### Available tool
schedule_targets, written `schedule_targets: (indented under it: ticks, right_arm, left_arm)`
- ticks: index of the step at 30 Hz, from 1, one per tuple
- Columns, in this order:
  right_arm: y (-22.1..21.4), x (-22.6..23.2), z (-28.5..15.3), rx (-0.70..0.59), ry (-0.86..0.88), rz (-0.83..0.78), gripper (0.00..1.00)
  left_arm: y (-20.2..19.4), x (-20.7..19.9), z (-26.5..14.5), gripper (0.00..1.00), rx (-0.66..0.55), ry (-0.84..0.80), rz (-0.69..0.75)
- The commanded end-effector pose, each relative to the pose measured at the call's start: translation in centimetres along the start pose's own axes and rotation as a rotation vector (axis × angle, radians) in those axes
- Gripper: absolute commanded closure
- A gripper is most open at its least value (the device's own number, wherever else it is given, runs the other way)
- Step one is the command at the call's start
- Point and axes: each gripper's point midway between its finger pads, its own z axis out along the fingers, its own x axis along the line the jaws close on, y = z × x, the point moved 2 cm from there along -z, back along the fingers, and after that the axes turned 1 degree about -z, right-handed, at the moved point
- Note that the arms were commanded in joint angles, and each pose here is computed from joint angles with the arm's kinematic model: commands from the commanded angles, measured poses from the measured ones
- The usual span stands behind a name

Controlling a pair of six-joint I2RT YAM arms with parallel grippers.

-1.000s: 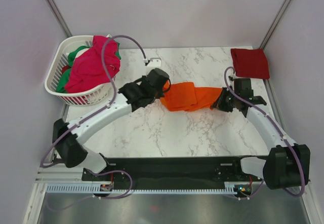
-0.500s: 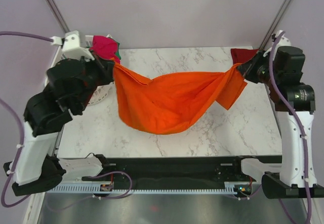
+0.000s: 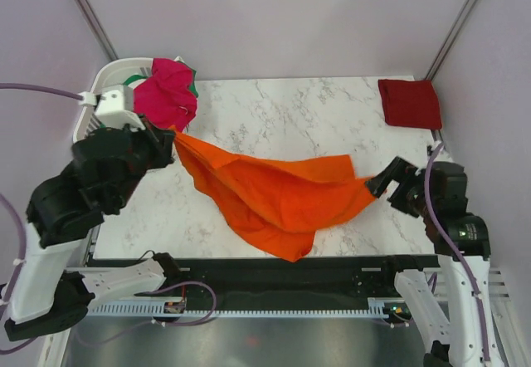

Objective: Fold and stack the t-shirts
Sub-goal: Flatten the tshirt out

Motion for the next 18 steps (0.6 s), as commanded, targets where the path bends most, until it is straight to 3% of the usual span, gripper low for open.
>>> schedule_targets:
  ticks: [1, 4, 10, 16, 18]
  right_arm:
    - [-6.0, -1.9, 0.5, 0.142, 0.015, 0.107, 0.02]
    - [-5.9, -2.3, 0.5, 0.126, -0.001, 0.084, 0.02]
    - [-6.5, -1.7, 4.8, 0.22, 0.061, 0.107, 0.02]
    - [-6.1, -0.2, 9.9, 0.269, 0.097, 0.059, 0.29]
    - [-7.2, 0.7, 12.0, 0.316, 0.067, 0.0, 0.31]
  left_arm:
    - [-4.4, 0.8, 1.6, 0.98, 0.098, 0.066, 0.008]
    - [-10.2, 1.8, 3.3, 0.98, 0.226, 0.122, 0.066]
    - [-17.1, 4.3, 4.1, 0.98, 0.363, 0.206, 0.112]
    - [-20.1, 6.1, 4.7, 0.98, 0.382, 0.258, 0.141]
    - [-20.7, 6.4, 4.9, 0.98, 0.383, 0.267, 0.152]
